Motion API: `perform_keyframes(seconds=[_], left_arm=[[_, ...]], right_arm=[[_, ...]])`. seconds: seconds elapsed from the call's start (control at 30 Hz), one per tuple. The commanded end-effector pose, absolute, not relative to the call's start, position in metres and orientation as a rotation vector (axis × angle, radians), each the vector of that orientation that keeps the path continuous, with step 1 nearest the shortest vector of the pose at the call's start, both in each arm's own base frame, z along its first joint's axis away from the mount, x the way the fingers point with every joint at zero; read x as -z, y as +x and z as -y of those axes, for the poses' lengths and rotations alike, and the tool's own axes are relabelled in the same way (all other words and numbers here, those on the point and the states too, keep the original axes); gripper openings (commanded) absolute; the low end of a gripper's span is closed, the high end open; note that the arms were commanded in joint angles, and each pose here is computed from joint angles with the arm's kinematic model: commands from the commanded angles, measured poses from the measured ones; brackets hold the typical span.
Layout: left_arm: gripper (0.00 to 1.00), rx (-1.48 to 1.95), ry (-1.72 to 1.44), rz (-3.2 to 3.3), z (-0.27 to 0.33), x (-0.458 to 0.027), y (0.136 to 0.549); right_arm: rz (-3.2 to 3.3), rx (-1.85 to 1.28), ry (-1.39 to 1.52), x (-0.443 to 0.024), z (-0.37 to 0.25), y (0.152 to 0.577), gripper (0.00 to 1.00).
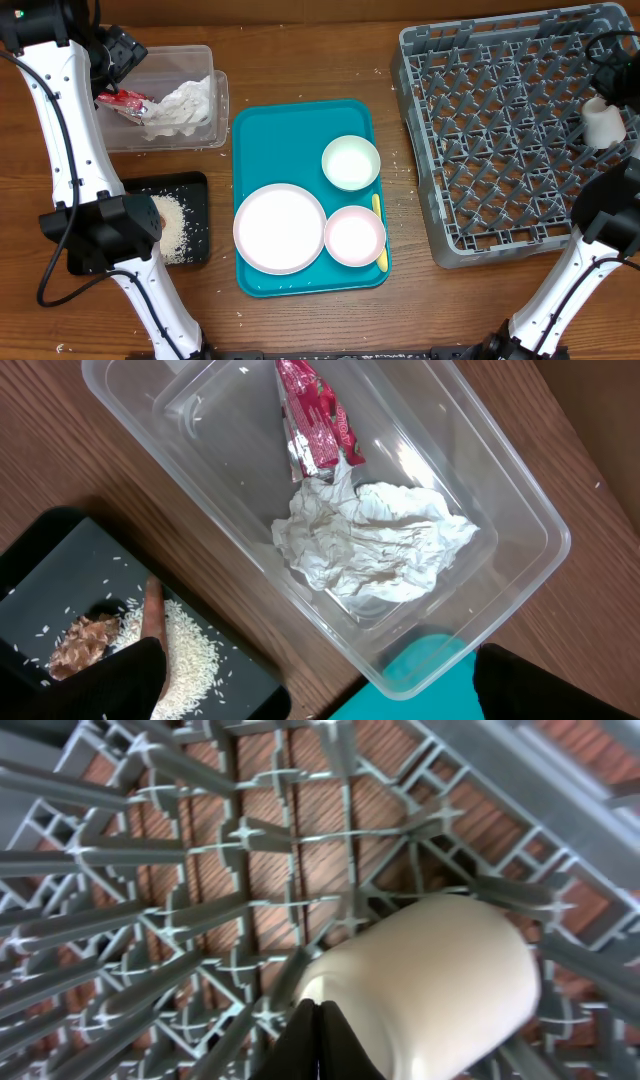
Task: Sort waste into correct bins and load items into the dishwasher
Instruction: 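Lower the cup upside down into the rack's far right corner and release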
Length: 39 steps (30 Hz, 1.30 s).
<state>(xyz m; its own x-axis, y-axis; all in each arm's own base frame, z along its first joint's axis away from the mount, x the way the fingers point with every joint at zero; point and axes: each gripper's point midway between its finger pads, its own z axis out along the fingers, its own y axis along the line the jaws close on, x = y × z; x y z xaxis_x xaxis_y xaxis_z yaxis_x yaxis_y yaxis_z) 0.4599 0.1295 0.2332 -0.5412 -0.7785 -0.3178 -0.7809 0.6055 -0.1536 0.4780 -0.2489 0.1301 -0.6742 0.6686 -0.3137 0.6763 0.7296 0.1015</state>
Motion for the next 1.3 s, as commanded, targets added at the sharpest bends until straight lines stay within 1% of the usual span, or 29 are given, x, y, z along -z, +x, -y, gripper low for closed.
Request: perform_keyframes(seconds=[0.0,0.13,0.2,0.33,0.6,0.77,0.93,1.03,1.27], left_arm=[[1.0,-0.005,-1.257,-2.493,-0.127,-0.229,0.461],[1.0,-0.005,-1.256,-2.493,-0.127,-0.229,0.461],[1.0,-0.005,-1.257,-2.493,-0.127,-0.229,0.461],[1.0,-0.005,-1.256,-2.493,-0.127,-0.229,0.461],[1.0,-0.005,-1.257,-2.493,-0.127,-0.229,0.461],[1.0,-0.005,-1.256,-2.493,-0.127,-0.229,0.461],[1.0,-0.005,-1.256,-2.493,-0.127,-0.229,0.461],[1.0,-0.005,-1.256,-2.493,-0.127,-0.229,0.461],[1.0,-0.005,-1.255,-2.494,-0.127,-0.229,0.461]], right_arm=[[-2.603,0.159,1.074,-0.128,0.265,0.469,0.04],[-2.595,0.257,1.09,-0.13,0.276,0.463,0.04],[-2.595,0.251,1.091,-0.13,0.276,0.463,0.04],[-2.598,0.125,1.068,-0.129,0.263,0.472,0.04],[-2.614,0.149,1.081,-0.129,0.264,0.466,0.04],[-2.604,0.142,1.072,-0.143,0.261,0.466,0.04],[-2.608,0.027,0.986,-0.158,0.244,0.474,0.04],[-2.662,-0.099,0.904,-0.152,0.226,0.476,0.04],[-2.751,-0.08,0.956,-0.12,0.225,0.461,0.04]])
